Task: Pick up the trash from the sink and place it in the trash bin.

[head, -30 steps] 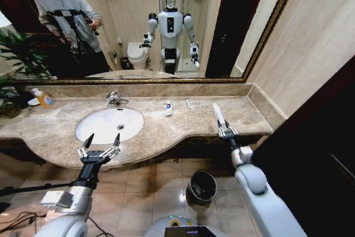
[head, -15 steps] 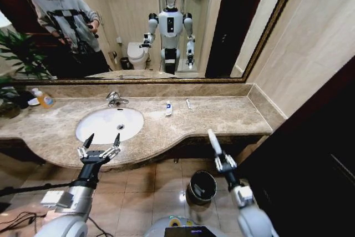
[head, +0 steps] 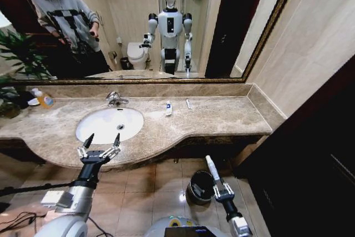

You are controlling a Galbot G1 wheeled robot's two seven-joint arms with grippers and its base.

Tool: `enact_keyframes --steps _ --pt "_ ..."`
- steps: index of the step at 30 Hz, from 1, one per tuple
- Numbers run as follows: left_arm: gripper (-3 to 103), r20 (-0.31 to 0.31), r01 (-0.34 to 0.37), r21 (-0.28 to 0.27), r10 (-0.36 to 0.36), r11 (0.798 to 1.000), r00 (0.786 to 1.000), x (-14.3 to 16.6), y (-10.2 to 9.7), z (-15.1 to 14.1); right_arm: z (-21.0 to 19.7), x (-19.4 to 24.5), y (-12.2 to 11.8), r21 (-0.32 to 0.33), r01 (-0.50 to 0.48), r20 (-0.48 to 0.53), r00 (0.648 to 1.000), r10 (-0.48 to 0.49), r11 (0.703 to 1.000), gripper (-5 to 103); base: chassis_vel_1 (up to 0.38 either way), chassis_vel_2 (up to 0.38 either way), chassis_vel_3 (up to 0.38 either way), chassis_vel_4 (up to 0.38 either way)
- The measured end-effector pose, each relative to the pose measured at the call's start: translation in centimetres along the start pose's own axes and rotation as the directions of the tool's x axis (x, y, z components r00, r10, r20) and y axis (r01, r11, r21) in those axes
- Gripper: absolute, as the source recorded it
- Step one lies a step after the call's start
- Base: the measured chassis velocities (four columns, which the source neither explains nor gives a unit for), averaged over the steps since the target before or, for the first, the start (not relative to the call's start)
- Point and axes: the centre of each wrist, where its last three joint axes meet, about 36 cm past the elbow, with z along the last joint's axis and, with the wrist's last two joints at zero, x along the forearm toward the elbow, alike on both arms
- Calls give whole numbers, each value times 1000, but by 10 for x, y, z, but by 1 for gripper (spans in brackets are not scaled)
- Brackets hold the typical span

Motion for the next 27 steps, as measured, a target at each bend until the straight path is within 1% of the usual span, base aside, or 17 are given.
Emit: enact_keyframes --steps 2,3,5,6,7,9,12,16,17,20,21,23,25,26,27 --pt "100 0 0 0 0 1000 1000 0 0 0 22 -1 2 4 17 -54 998 -17 1000 27 0 0 0 0" --pt "100 0 0 0 0 1000 1000 0 0 0 22 -1 2 4 17 -54 998 -17 1000 27 0 0 0 0" --pt "100 0 0 0 0 1000 1000 0 0 0 37 -1 3 -9 51 -136 989 -52 999 27 0 0 0 0" --pt "100 0 0 0 0 1000 1000 0 0 0 37 -1 3 -9 51 -136 989 -52 999 27 0 0 0 0" --pt "100 0 0 0 0 1000 1000 0 0 0 44 -3 4 -26 76 -191 978 -80 997 27 0 0 0 0" --pt "100 0 0 0 0 1000 1000 0 0 0 55 -12 4 -43 108 -265 957 -116 993 27 0 0 0 0" --pt "100 0 0 0 0 1000 1000 0 0 0 61 -27 4 -34 120 -288 950 -125 992 27 0 0 0 0" --pt "100 0 0 0 0 1000 1000 0 0 0 68 -74 7 -8 150 -347 927 -143 989 27 0 0 0 0" --pt "100 0 0 0 0 1000 1000 0 0 0 68 -74 7 -8 150 -347 927 -143 989 27 0 0 0 0" --pt "100 0 0 0 0 1000 1000 0 0 0 74 -97 12 2 149 -373 918 -137 989 27 0 0 0 0" --pt "100 0 0 0 0 1000 1000 0 0 0 82 -108 14 14 149 -395 909 -131 989 27 0 0 0 0" --pt "100 0 0 0 0 1000 1000 0 0 0 87 -113 15 20 151 -406 905 -130 988 27 0 0 0 0" --pt "100 0 0 0 0 1000 1000 0 0 0 102 -123 16 35 162 -446 886 -129 986 27 0 0 0 0" --pt "100 0 0 0 0 1000 1000 0 0 0 102 -123 16 35 162 -446 886 -129 986 27 0 0 0 0" --pt "100 0 0 0 0 1000 1000 0 0 0 107 -124 16 38 165 -460 879 -130 985 27 0 0 0 0"
